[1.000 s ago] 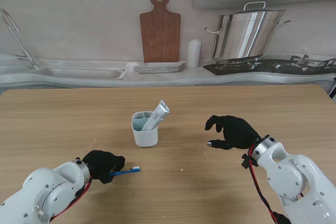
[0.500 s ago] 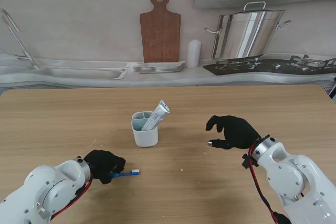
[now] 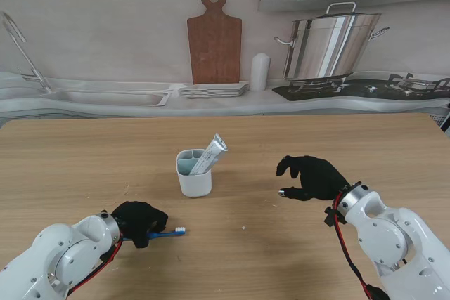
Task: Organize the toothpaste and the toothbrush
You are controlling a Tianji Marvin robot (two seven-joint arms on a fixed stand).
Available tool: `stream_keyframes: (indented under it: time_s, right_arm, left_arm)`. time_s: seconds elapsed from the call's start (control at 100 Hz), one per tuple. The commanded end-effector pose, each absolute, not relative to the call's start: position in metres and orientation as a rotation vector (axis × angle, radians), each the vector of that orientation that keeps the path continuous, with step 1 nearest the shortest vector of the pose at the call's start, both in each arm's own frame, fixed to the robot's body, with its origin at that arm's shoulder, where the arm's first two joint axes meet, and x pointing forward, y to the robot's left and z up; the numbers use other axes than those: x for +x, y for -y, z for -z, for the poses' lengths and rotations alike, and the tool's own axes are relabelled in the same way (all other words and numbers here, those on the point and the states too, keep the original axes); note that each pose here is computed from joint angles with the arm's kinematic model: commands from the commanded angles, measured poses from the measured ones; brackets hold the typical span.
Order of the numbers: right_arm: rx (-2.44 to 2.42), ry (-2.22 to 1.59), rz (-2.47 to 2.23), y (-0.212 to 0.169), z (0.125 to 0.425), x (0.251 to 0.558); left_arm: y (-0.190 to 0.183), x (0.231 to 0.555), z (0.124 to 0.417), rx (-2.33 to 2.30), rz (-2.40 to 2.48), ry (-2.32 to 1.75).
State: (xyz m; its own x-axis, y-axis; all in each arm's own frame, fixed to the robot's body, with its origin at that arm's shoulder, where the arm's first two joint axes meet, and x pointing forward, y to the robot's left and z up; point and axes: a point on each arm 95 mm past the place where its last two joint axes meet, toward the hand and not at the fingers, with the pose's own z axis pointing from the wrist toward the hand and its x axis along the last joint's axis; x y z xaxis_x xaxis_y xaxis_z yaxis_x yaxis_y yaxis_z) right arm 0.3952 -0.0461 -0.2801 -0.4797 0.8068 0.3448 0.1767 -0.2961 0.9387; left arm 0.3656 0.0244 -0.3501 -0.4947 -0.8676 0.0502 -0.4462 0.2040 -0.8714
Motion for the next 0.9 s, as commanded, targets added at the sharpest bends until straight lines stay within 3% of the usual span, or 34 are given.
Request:
stream_keyframes:
  time_s: [0.0, 0.55, 0.89]
  right_arm:
    - [1.261, -1.515, -1.809, 0.045, 0.287, 0.392]
    - [1.253, -1.502, -1.815, 0.045, 0.287, 0.392]
    - [1.196, -1.47, -1.817, 0.045, 0.285, 0.393]
  left_arm:
    - [-0.024, 0.358, 0.356, -1.249, 1.238, -2.04]
    - [-0.032, 0.366, 0.282, -1.184, 1.422, -1.754]
    - [-0.027, 0.402, 0.241, -1.177, 1.561, -1.506]
